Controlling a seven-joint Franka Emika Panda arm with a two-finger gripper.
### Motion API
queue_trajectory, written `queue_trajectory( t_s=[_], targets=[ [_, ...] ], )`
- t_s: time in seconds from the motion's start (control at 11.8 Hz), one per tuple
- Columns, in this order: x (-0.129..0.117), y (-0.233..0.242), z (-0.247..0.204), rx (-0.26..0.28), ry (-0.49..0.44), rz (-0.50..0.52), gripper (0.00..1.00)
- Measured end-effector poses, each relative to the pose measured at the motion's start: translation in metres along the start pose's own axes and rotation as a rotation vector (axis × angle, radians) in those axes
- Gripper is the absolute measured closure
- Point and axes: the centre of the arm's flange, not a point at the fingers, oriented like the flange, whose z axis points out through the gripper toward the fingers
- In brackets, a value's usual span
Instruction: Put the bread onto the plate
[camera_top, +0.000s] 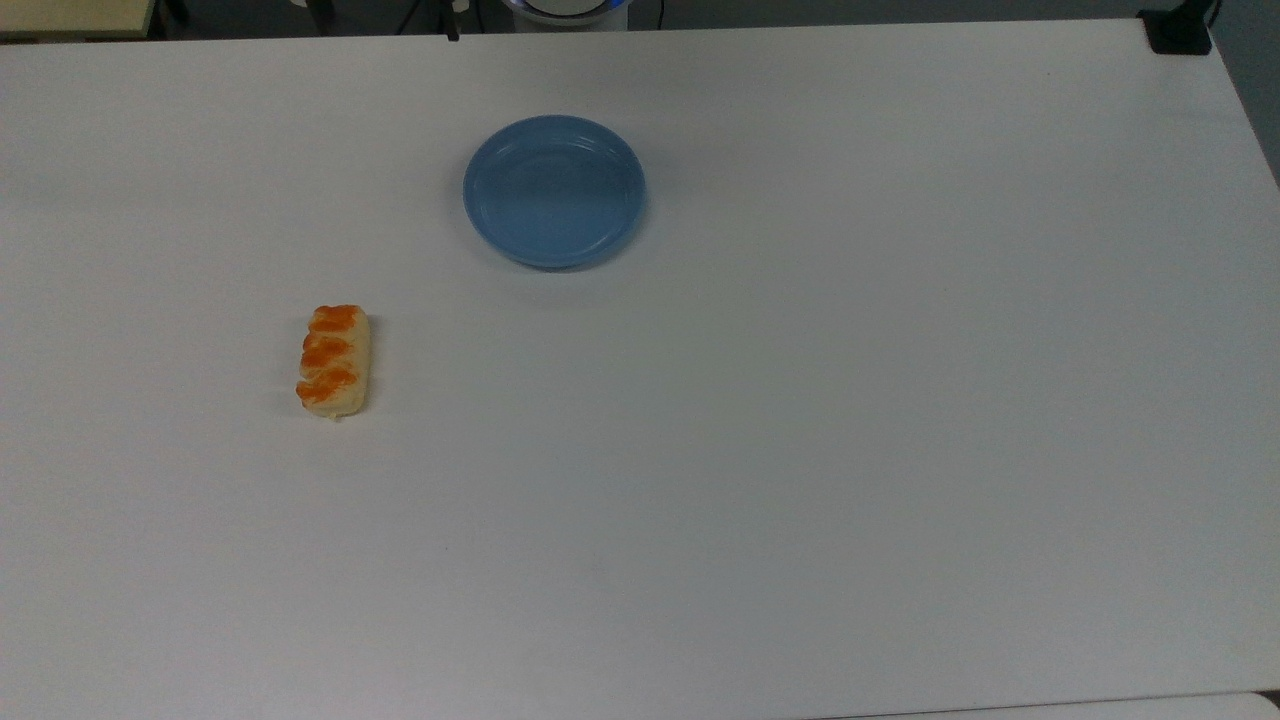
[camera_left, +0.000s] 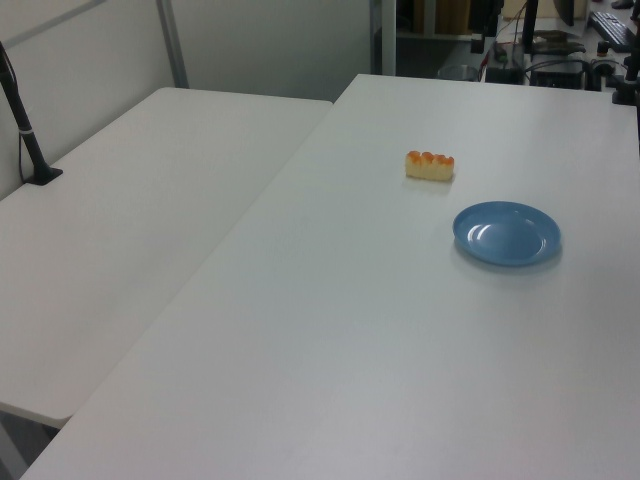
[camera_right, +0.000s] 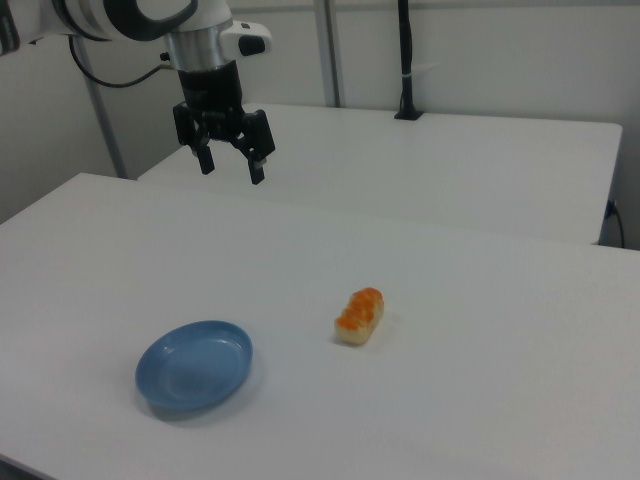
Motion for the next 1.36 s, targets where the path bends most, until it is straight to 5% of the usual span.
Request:
queue_trajectory(
  t_s=[1.36],
  targets=[
    [0.0006, -0.0028, 0.0015, 0.001, -0.003, -0.005, 0.0]
  ],
)
